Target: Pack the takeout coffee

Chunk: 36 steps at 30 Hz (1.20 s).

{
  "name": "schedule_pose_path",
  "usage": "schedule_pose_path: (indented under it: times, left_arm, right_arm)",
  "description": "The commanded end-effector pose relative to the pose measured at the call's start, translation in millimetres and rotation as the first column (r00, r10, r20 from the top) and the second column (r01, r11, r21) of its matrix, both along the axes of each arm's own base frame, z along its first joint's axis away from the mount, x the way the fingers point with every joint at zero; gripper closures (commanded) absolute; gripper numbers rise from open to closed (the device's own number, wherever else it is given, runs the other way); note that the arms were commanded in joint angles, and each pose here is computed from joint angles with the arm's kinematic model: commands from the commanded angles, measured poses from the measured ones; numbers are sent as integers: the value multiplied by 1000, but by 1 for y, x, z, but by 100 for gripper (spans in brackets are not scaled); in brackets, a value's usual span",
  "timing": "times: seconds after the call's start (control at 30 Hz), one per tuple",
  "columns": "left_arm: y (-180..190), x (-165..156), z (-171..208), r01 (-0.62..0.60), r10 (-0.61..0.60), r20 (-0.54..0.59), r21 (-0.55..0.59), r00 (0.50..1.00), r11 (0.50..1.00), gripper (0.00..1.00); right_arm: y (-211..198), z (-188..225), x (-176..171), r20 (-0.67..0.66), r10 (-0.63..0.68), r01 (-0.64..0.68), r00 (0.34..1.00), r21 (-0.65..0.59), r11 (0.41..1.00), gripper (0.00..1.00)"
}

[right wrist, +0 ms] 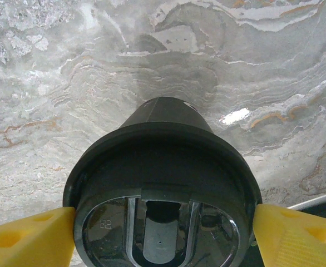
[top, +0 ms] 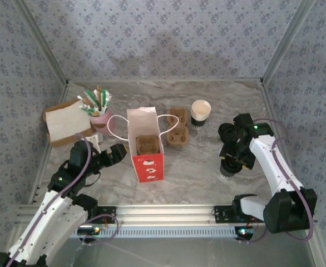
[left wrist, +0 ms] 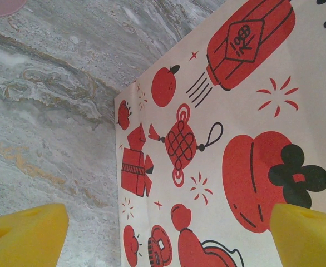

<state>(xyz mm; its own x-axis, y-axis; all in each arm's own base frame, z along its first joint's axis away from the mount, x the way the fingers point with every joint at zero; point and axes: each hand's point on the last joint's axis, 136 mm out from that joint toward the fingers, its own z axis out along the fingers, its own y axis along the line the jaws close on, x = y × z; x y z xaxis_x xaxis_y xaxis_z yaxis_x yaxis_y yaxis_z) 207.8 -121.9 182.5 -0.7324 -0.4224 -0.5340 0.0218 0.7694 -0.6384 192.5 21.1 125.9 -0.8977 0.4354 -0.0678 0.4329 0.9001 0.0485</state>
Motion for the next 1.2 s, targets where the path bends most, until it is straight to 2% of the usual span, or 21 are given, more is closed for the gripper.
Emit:
schedule_pose_path:
  times: [0.0, 0.2, 0.37, 1.17]
  left_arm:
    - [-2, 3, 6, -2, 3, 23, -26, 1000, 1000, 6]
    - [-3, 3, 4, 0, 0, 19, -28, 1000, 1000, 6]
    - [-3, 3, 4, 1, 0, 19, -31, 1000, 1000, 6]
    - [-2, 2, 2, 1, -1, 17, -28, 1000, 1000, 6]
  right_arm:
    - [1, -7, -3, -22, 4, -4, 1000, 8, 1000, 17]
    - [1, -9, -4, -26, 4, -3, 1000, 8, 1000, 18]
    - [1, -9, -4, -26, 6, -6, 1000, 9, 1000, 13]
    - [6, 5, -4, 3, 9, -9, 1000, -15, 1000, 15]
